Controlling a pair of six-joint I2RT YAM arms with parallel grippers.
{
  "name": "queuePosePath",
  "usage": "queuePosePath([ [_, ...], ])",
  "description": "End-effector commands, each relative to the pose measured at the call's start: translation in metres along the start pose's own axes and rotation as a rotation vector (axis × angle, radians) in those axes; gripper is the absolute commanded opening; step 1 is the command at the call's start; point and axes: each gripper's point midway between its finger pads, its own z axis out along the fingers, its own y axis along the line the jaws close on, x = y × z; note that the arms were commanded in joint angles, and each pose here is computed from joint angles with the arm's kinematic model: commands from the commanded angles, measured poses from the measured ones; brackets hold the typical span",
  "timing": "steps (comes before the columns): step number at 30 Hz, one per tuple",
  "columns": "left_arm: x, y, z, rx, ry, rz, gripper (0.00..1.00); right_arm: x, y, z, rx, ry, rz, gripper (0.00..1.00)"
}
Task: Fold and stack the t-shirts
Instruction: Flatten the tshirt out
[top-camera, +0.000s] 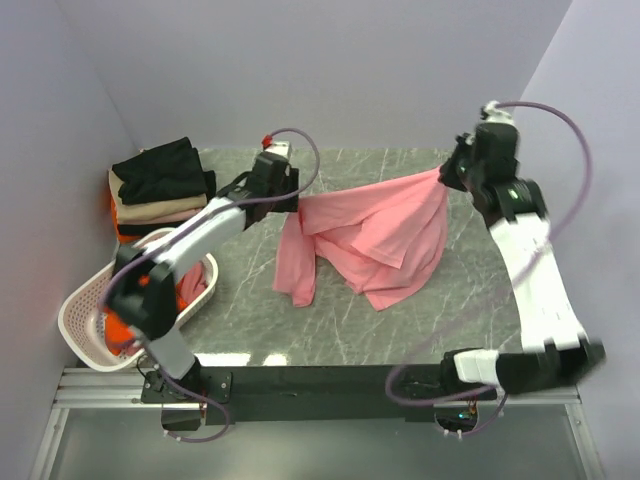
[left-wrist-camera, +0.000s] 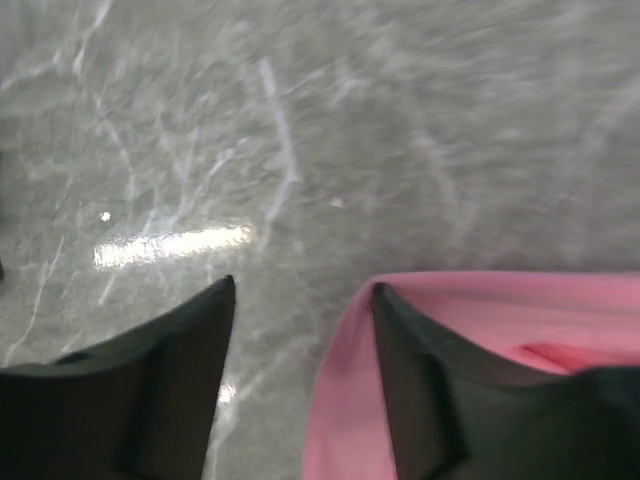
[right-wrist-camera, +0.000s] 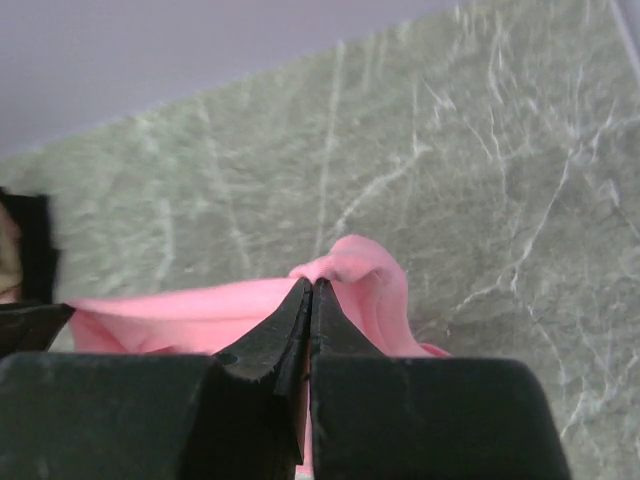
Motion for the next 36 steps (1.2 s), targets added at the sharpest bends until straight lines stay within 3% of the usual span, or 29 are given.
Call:
queuePosePath([
  [1, -0.028, 0.016, 0.029, -0.137, -0.033, -0.001, 0.65, -0.007, -0.005, 0.051, 0.05, 0.012, 0.005, 0.0],
  [2, -0.023, 0.019, 0.039, -0.168, -0.006, -0.002, 0.73, 0.006, -0.006, 0.067, 0.06, 0.068, -0.002, 0.0],
  [5, -0.045, 0.015, 0.019, -0.194, -0.084, -0.023, 0.91, 0.019, -0.003, 0.07, 0.027, 0.1, -0.006, 0.29],
  [6, -0.038, 0.015, 0.015, -0.196, -0.094, -0.021, 0.92, 0.022, -0.004, 0.067, 0.023, 0.093, -0.002, 0.45],
  [8, -0.017, 0.002, -0.004, -0.144, -0.087, -0.023, 0.91, 0.035, -0.012, 0.06, 0.029, 0.084, 0.003, 0.6],
  [9, -0.01, -0.006, -0.009, -0.112, -0.098, -0.031, 0.9, 0.041, -0.015, 0.058, 0.035, 0.09, 0.0, 0.62],
  [11, 0.016, -0.032, -0.023, -0.037, -0.079, -0.036, 0.89, 0.063, -0.023, 0.054, 0.045, 0.122, -0.002, 0.63],
  [15, 0.106, -0.041, -0.027, -0.023, 0.079, -0.031, 0.81, 0.099, -0.033, 0.053, 0.047, 0.184, -0.002, 0.64],
  [17, 0.134, -0.052, -0.032, 0.002, 0.133, -0.036, 0.76, 0.111, -0.037, 0.051, 0.048, 0.202, -0.006, 0.64],
  [20, 0.171, -0.055, -0.039, -0.025, 0.198, 0.014, 0.76, 0.121, -0.039, 0.047, 0.037, 0.218, -0.007, 0.64],
  [36, 0.205, -0.053, -0.017, -0.106, 0.238, 0.159, 0.67, 0.141, -0.043, 0.041, 0.02, 0.239, -0.012, 0.64],
])
